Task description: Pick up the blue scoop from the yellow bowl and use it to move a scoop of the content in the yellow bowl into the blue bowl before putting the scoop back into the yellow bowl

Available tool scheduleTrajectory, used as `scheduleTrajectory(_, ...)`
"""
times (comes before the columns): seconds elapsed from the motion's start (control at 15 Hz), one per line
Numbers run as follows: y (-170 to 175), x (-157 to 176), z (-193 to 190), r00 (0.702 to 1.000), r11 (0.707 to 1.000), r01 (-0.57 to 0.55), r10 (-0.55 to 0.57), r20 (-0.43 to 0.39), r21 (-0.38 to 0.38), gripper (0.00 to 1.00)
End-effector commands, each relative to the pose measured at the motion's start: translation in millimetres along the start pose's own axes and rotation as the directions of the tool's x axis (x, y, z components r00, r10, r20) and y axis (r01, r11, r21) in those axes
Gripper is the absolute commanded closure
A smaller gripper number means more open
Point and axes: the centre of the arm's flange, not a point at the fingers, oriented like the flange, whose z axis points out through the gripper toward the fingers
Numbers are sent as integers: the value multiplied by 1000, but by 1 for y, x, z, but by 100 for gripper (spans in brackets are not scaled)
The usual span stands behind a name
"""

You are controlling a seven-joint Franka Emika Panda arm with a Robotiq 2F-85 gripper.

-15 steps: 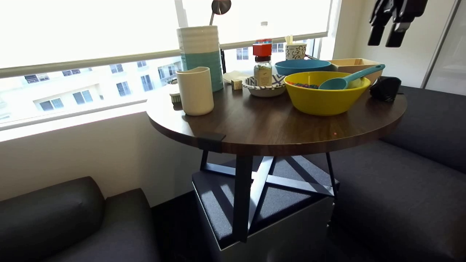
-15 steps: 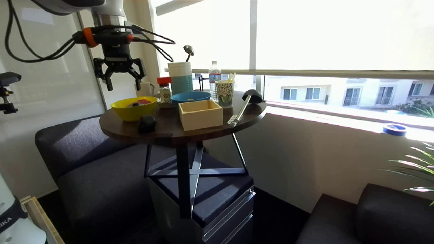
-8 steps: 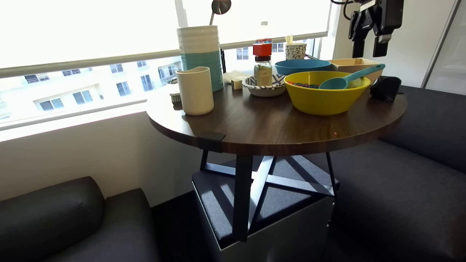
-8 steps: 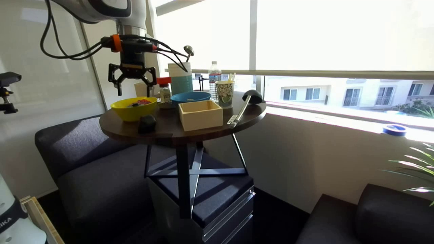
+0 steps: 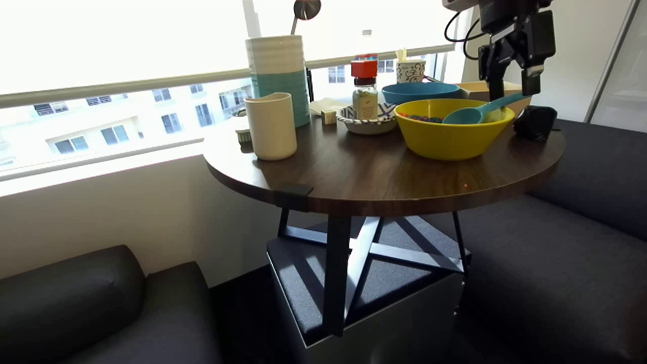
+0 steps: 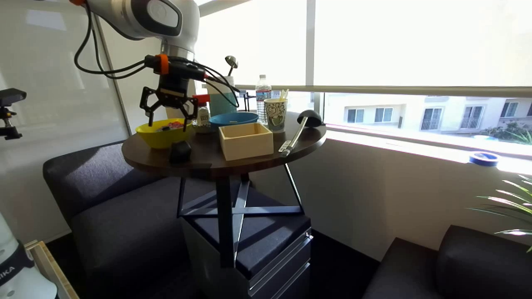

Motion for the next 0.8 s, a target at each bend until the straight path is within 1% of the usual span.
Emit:
scheduleTrajectory(0.0,6,5,1,998,994,56,-57,4,92,33)
scheduleTrajectory(0.13,6,4,3,998,991,60,-61,6,117,49)
scheduleTrajectory(0.27,8,3,3,998,990,55,-56,2,132,62)
scheduleTrajectory(0.47,10,0,-1,999,990,47,-47,-7,136,84)
scheduleTrajectory(0.6,9,-2,-6,999,989,49,-47,-15,137,96)
scheduleTrajectory(0.67,9,-3,-8,999,990,47,-45,-17,136,99)
scheduleTrajectory(0.73,9,-4,-9,999,990,45,-43,-15,135,69)
